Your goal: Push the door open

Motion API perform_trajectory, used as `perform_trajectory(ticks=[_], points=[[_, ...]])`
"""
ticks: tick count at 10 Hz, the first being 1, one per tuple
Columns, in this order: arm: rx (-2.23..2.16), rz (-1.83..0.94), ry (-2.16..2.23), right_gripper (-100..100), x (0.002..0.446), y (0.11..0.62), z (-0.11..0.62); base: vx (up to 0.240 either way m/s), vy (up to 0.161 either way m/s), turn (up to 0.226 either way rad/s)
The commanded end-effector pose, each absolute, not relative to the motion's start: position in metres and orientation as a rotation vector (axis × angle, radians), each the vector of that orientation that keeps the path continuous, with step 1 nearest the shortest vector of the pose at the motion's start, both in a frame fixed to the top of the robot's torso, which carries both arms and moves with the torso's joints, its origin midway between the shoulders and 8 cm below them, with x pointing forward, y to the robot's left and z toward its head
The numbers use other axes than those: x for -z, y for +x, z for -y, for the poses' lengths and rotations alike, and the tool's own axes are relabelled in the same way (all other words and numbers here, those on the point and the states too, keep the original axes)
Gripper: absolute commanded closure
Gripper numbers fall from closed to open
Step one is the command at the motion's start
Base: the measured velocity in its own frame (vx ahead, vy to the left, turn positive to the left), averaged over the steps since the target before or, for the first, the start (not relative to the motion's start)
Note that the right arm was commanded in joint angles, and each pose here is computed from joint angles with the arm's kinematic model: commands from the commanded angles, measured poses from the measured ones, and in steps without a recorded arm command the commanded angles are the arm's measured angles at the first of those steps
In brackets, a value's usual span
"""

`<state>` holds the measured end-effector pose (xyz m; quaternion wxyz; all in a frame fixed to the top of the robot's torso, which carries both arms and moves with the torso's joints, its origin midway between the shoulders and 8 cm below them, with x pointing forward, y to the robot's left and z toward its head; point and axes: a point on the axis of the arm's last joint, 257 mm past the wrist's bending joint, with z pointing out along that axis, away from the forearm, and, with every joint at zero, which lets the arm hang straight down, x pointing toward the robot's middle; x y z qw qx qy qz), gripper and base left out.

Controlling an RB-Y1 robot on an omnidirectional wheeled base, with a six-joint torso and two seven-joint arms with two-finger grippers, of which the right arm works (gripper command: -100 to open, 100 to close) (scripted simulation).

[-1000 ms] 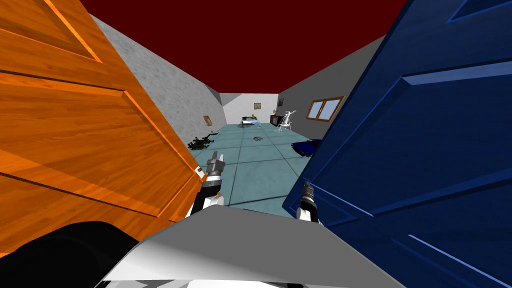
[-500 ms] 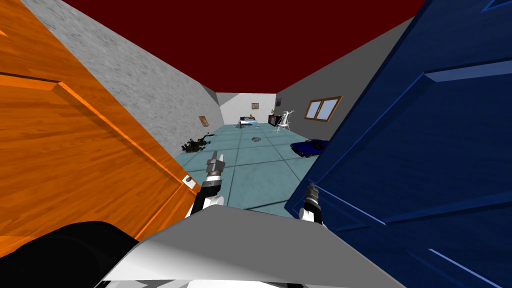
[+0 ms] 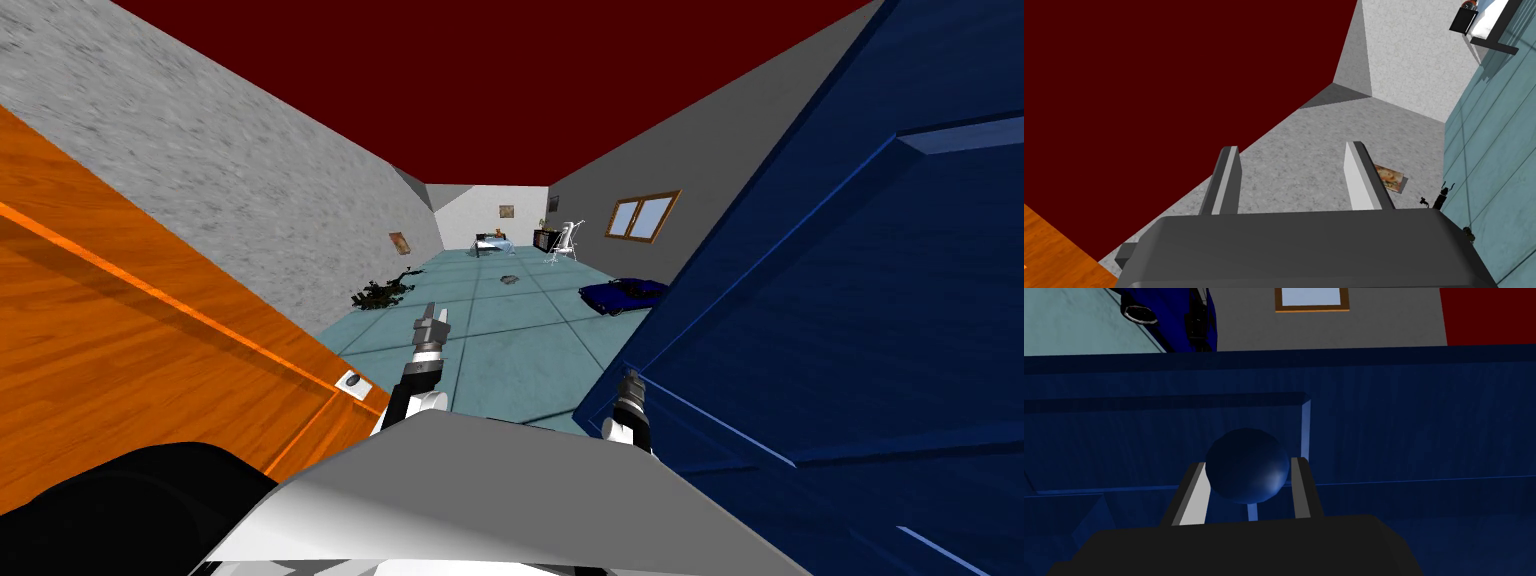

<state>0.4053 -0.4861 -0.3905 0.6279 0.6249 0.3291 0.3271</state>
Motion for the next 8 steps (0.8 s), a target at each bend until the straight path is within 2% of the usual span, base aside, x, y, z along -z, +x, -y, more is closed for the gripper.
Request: perform_trajectory(ticks=[1,5,8], points=[[-0.728,-0.734,1.438,100,0.391,0.399,0.497,0.157,0.04,-0.078],[-0.707,-0.719,1.458,100,0.396,0.391,0.503,0.141,0.018,-0.051],[-0.662,-0.669,1.469,100,0.393,0.376,0.525,0.19,-0.036,-0.041]])
